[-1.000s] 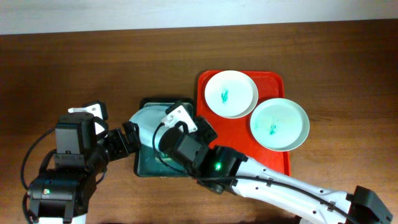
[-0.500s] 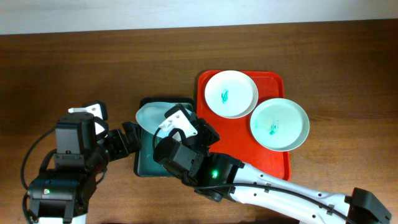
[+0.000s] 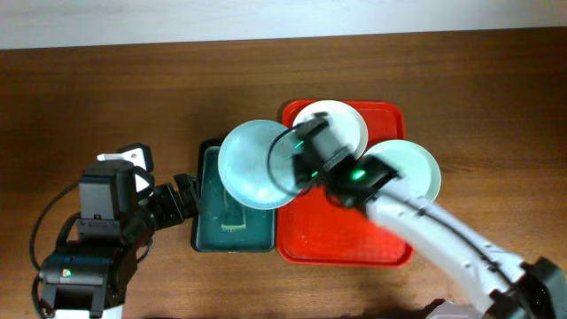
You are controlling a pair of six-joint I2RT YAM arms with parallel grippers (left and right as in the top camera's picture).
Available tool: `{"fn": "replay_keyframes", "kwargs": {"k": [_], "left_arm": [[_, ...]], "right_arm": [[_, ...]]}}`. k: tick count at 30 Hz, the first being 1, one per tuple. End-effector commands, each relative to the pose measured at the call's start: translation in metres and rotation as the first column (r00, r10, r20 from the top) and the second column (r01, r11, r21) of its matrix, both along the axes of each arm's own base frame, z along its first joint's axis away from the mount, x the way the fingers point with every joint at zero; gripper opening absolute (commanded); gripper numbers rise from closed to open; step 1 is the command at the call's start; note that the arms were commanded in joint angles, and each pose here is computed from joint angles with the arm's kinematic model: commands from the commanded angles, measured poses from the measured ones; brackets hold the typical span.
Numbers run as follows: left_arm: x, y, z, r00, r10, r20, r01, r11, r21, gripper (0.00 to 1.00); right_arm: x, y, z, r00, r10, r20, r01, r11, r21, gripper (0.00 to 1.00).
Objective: Clean dirty plates on tray and stack at the side
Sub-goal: 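Carry the light blue plate right and set it beside the red tray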
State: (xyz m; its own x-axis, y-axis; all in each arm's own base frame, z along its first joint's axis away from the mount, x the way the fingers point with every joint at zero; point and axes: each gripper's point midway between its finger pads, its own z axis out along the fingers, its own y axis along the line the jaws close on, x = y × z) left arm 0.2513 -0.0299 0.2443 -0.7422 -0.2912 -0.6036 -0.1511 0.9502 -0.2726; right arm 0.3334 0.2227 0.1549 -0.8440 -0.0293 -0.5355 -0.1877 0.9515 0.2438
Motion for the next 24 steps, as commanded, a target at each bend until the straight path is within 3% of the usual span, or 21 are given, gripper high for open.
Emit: {"fn": "replay_keyframes", "kwargs": {"k": [1,3,5,7,9,12,16,18,19,24], "left_arm": [[0.001,0.000,0.007,1.000,-0.003,0.021,0.003,1.000,0.000,0.99],[0.001,0.000,0.007,1.000,-0.003,0.021,0.003,1.000,0.000,0.99],[0.001,0.000,0.007,1.000,-0.003,0.021,0.003,1.000,0.000,1.00],[0.001,0.000,0.007,1.000,-0.003,0.021,0.003,1.000,0.000,0.99],[0.001,0.000,0.007,1.000,-0.003,0.021,0.003,1.000,0.000,0.99],[0.001,0.000,0.007,1.000,-0.003,0.021,0.003,1.000,0.000,1.00],[0.001,0.000,0.007,1.000,-0.003,0.021,0.003,1.000,0.000,0.99],[0.001,0.000,0.007,1.000,-0.003,0.021,0.003,1.000,0.000,0.99],[0.001,0.000,0.007,1.000,-0.003,0.021,0.003,1.000,0.000,0.99],[0.001,0.000,0.007,1.000,-0.003,0.021,0.003,1.000,0.000,0.99]], "right_arm": [[-0.009,-0.009,0.088,0.994,0.110,-0.019,-0.090,0.890,0.447,0.04],[0.001,-0.080,0.108,0.996,-0.089,0.002,0.079,0.894,0.442,0.04],[-0.001,-0.168,0.095,0.926,-0.374,-0.054,0.370,0.866,0.336,0.04],[-0.016,-0.249,0.070,0.779,-0.612,-0.135,0.626,0.750,0.212,0.04],[-0.038,-0.325,0.043,0.580,-0.787,-0.212,0.814,0.570,0.112,0.04],[-0.061,-0.395,0.000,0.356,-0.875,-0.327,0.930,0.365,0.036,0.04],[-0.082,-0.438,-0.059,0.185,-0.867,-0.462,0.970,0.235,-0.053,0.04],[-0.084,-0.443,-0.088,0.196,-0.840,-0.506,0.956,0.278,-0.092,0.04],[-0.083,-0.440,-0.106,0.234,-0.814,-0.531,0.932,0.344,-0.117,0.04],[-0.080,-0.425,-0.130,0.244,-0.783,-0.572,0.893,0.412,-0.184,0.04]]}}
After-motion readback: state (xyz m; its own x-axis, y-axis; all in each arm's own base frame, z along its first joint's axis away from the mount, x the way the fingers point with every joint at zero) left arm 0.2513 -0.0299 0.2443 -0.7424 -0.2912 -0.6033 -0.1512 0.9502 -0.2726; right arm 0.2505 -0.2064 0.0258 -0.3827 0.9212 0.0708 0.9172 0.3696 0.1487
